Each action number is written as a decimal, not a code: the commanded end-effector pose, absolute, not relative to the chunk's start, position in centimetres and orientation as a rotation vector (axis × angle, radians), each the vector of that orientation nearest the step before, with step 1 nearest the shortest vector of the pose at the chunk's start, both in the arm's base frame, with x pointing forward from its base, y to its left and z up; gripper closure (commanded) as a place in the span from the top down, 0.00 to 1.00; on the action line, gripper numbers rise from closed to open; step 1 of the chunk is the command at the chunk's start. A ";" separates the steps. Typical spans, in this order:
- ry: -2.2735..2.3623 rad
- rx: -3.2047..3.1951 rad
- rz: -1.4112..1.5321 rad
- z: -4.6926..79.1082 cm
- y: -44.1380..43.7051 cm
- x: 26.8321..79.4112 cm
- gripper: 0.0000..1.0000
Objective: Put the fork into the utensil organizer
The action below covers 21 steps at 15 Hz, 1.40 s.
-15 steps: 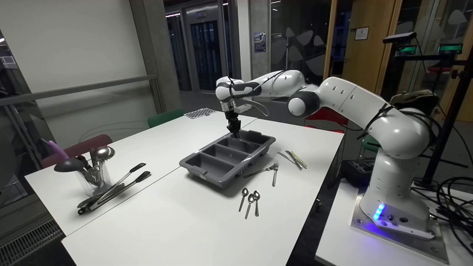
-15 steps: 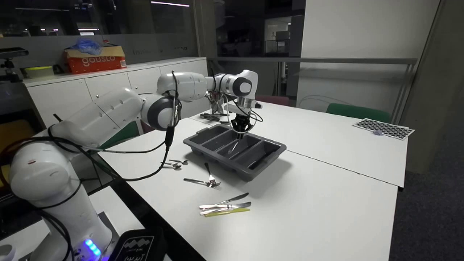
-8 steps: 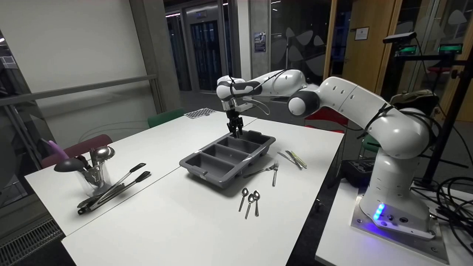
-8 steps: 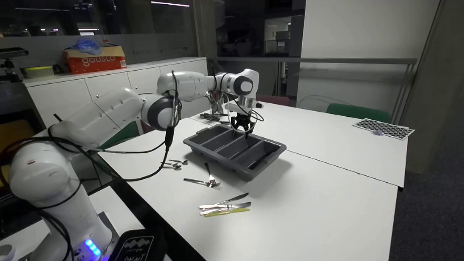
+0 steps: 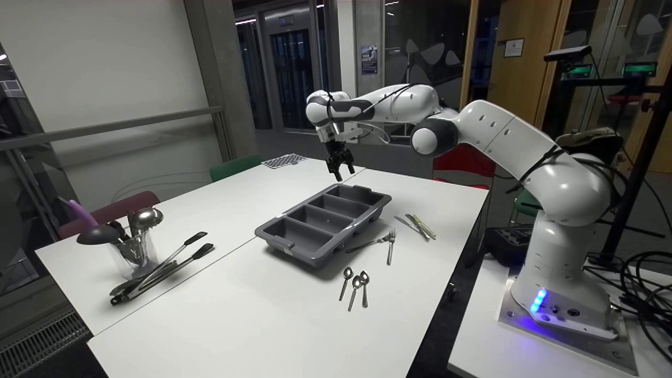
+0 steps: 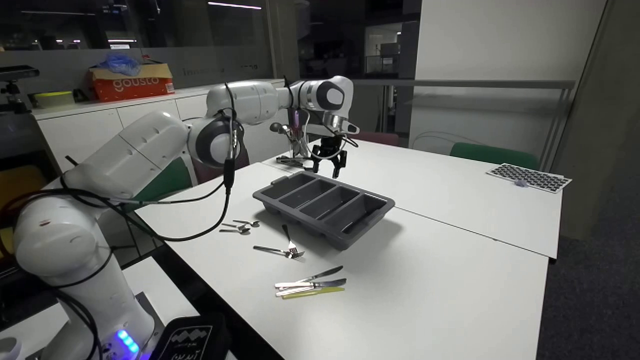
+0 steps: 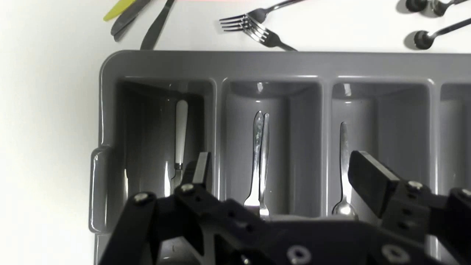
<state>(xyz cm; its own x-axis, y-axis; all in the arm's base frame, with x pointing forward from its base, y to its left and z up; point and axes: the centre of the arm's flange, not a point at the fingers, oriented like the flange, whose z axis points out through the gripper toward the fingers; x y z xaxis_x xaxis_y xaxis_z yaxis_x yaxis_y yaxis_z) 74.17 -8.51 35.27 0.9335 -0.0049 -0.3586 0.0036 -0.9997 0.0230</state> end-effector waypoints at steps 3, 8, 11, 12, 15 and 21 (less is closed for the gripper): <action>0.017 3.018 -0.519 34.4 -4.9 67.0 1.00; -0.097 2.999 -0.220 33.6 -2.9 69.0 1.00; -0.087 2.976 -0.131 33.1 -1.8 69.9 1.00; -0.064 3.014 -0.165 33.2 -2.3 77.4 1.00; -0.062 3.002 -0.159 32.8 -1.7 77.1 1.00; -0.123 2.952 -0.180 30.9 -2.3 75.0 1.00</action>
